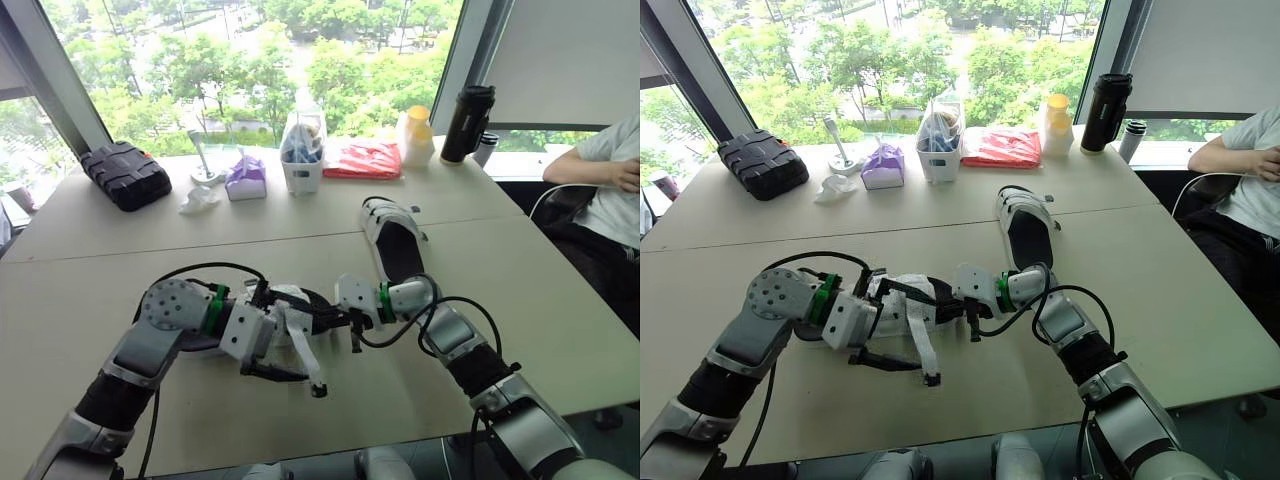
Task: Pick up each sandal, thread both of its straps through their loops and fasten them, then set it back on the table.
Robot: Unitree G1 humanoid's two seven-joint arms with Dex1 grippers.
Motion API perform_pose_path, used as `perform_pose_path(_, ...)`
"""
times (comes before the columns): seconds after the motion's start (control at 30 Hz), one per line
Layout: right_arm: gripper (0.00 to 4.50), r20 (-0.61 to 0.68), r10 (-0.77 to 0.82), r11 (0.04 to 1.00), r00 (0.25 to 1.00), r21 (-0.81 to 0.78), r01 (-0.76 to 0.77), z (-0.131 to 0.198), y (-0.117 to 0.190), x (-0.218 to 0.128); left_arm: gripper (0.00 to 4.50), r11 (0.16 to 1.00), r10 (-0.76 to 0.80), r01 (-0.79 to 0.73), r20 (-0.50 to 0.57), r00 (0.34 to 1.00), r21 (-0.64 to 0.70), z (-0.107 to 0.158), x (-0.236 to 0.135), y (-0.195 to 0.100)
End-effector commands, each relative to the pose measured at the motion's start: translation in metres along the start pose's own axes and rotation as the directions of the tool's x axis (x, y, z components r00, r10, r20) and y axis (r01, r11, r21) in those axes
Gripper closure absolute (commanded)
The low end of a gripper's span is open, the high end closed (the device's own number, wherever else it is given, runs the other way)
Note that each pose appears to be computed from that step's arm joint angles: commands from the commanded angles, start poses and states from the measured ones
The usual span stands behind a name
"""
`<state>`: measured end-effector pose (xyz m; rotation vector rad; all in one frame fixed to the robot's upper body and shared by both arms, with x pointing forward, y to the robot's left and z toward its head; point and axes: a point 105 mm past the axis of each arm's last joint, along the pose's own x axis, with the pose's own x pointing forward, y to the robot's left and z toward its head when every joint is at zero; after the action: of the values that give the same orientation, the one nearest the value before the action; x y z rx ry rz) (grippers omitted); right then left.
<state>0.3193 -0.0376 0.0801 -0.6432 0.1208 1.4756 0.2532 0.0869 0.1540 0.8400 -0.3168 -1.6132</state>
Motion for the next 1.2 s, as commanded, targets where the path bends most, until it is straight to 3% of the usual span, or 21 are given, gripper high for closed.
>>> perform_pose_path(0.03,4.50,-0.095,0.062,0.996,0.994,0.064,-0.056,-0.027,0.015,0.005,0.03,0.978,0.196,-0.194,-0.016,0.981,0.082,0.017,-0.025,0.035)
perform_pose_path(0.1,4.50,-0.094,0.062,0.996,0.994,0.064,-0.056,-0.027,0.015,0.005,0.03,0.969,0.236,-0.234,-0.028,0.971,0.080,0.017,-0.030,0.041)
perform_pose_path(0.2,4.50,-0.092,0.065,0.996,0.994,0.064,-0.059,-0.027,0.015,0.006,0.03,0.925,0.379,-0.380,-0.041,0.925,-0.026,0.017,-0.057,0.047)
perform_pose_path(0.43,4.50,-0.096,0.067,0.996,0.993,0.061,-0.061,-0.028,0.015,0.005,0.03,0.830,0.459,-0.495,-0.191,0.868,-0.255,0.001,-0.102,0.004)
perform_pose_path(0.6,4.50,-0.096,0.068,0.996,0.993,0.060,-0.063,-0.028,0.014,0.005,0.03,0.745,0.457,-0.511,-0.229,0.859,-0.429,-0.002,-0.104,-0.027)
perform_pose_path(0.7,4.50,-0.096,0.070,0.996,0.993,0.060,-0.065,-0.028,0.014,0.006,0.03,0.476,0.397,-0.396,-0.210,0.894,-0.785,-0.005,-0.078,-0.072)
perform_pose_path(0.77,4.50,-0.095,0.072,0.996,0.993,0.059,-0.067,-0.028,0.014,0.007,0.03,0.344,0.375,-0.324,-0.187,0.908,-0.882,-0.002,-0.063,-0.087)
perform_pose_path(1.0,4.50,-0.096,0.081,0.996,0.992,0.054,-0.076,-0.027,0.015,0.009,0.03,0.116,0.499,-0.257,-0.167,0.850,-0.959,-0.020,-0.021,-0.074)
perform_pose_path(1.2,4.50,-0.097,0.075,0.996,0.992,0.058,-0.070,-0.028,0.014,0.007,0.03,0.044,0.493,-0.236,-0.185,0.850,-0.971,-0.037,0.004,-0.069)
